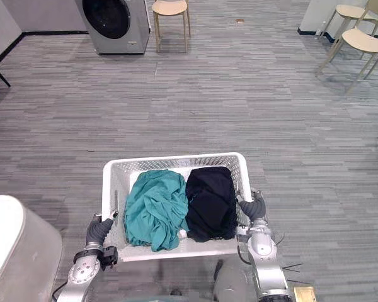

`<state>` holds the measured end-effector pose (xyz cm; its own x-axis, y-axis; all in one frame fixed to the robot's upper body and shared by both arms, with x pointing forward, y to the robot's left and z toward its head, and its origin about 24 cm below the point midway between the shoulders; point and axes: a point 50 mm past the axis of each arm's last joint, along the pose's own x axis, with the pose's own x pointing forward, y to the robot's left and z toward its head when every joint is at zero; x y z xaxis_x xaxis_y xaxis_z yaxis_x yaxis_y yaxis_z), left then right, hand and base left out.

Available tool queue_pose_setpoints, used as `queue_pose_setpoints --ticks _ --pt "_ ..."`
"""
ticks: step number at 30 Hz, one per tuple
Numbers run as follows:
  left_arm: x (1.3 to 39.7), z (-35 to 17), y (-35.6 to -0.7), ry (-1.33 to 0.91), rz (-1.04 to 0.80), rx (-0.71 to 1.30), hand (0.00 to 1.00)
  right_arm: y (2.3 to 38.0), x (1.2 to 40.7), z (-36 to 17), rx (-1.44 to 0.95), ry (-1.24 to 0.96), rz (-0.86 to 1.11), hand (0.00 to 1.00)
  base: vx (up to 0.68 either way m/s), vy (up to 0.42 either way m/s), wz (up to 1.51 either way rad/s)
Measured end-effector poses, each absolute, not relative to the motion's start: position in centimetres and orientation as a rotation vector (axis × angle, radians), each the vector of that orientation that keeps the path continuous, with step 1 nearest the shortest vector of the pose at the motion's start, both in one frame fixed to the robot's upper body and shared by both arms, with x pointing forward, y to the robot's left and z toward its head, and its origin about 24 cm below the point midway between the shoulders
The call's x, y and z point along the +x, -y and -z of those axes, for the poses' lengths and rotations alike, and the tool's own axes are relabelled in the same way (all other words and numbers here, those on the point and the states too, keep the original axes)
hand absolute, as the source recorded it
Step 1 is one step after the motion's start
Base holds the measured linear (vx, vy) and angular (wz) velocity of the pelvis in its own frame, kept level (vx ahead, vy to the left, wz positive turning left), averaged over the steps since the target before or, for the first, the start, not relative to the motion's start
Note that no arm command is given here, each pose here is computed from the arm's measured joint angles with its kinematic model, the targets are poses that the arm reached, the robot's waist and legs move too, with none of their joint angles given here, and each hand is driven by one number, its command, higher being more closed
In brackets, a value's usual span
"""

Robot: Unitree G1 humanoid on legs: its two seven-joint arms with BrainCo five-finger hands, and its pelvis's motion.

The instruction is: Pick up the laundry basket with both hands and put the clothes into the washing machine.

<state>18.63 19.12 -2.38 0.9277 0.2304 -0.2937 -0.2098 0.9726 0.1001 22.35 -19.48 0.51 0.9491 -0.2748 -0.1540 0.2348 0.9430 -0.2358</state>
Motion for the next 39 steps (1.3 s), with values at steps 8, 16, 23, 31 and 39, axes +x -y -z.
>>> queue_pose_setpoints --ticks 8,16,23,31,39 --pt "18.4 3.4 -17.2 -0.358 -0.198 0.036 1.00 20.9 21.8 -0.2 -0.270 -0.216 0.278 1.00 0.75 -0.245 0.06" --pt "18.3 2.1 -16.9 -0.291 -0.208 0.005 1.00 21.3 22.8 -1.7 -0.274 -0.153 0.294 1.00 0.65 0.003 -0.22" --pt "18.0 2.6 -16.6 -0.339 -0.182 0.005 1.00 21.6 23.0 0.2 -0.280 -0.239 0.297 1.00 0.76 0.295 -0.25" --pt "18.6 2.7 -18.1 -0.353 -0.161 0.095 1.00 20.4 22.4 2.3 -0.235 -0.325 0.274 1.00 0.63 0.154 0.29" --pt "18.2 4.2 -16.7 -0.419 -0.122 0.093 1.00 21.6 20.9 3.2 -0.266 -0.380 0.295 1.00 0.75 -0.137 0.51"
